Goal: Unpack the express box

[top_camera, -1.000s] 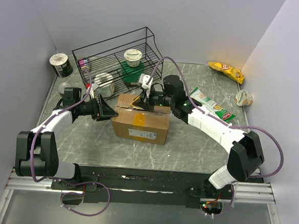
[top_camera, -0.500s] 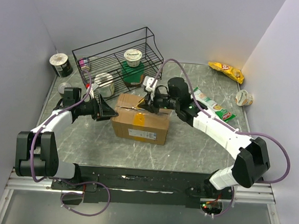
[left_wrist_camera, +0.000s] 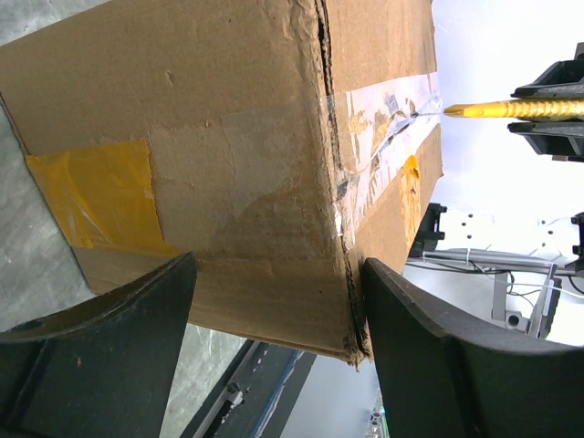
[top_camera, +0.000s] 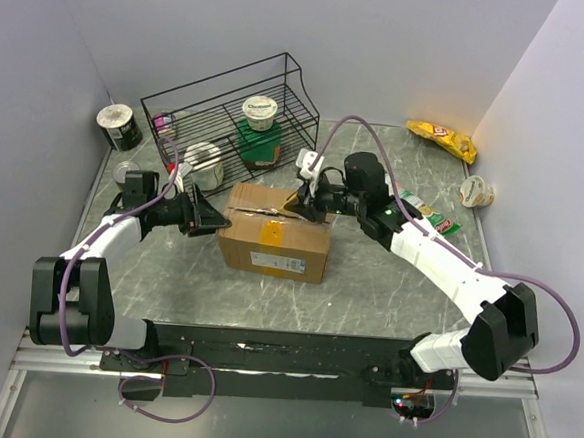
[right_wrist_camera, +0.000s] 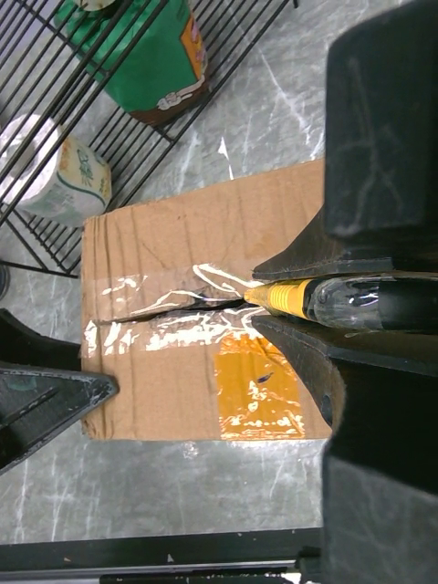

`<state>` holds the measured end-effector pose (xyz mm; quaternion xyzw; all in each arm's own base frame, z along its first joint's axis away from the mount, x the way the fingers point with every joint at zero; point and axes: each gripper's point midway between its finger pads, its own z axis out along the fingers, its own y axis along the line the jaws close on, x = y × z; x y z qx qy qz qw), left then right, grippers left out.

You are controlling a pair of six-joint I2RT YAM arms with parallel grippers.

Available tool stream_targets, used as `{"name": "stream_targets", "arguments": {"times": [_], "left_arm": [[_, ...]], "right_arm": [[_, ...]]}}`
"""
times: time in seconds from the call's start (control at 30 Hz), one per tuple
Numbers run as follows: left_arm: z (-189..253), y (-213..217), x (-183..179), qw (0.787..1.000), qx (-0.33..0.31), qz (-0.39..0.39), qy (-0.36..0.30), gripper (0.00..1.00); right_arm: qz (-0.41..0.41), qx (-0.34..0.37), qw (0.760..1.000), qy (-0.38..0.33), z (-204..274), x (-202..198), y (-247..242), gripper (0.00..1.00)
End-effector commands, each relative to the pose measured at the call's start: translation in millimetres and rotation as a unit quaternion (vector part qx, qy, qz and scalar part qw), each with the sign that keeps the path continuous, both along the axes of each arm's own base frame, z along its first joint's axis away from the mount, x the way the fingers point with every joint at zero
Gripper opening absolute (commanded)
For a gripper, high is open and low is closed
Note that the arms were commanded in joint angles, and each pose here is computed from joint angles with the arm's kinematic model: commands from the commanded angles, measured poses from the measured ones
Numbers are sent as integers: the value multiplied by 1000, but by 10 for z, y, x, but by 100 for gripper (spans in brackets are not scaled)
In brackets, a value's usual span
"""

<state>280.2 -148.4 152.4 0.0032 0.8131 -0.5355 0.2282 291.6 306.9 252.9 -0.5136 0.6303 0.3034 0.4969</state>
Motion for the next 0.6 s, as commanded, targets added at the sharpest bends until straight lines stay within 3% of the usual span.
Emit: {"name": "stream_targets", "arguments": {"times": [0.0,0.57], "left_arm": [[-487,257,160,993,92,71,24,76],[-556,288,178,991,107,71,25,76]], "right_arm": [[-16,-3,1000,-20,97,3,-191,0],[-12,-16,1000,-1,84,-45,-528,0]]}}
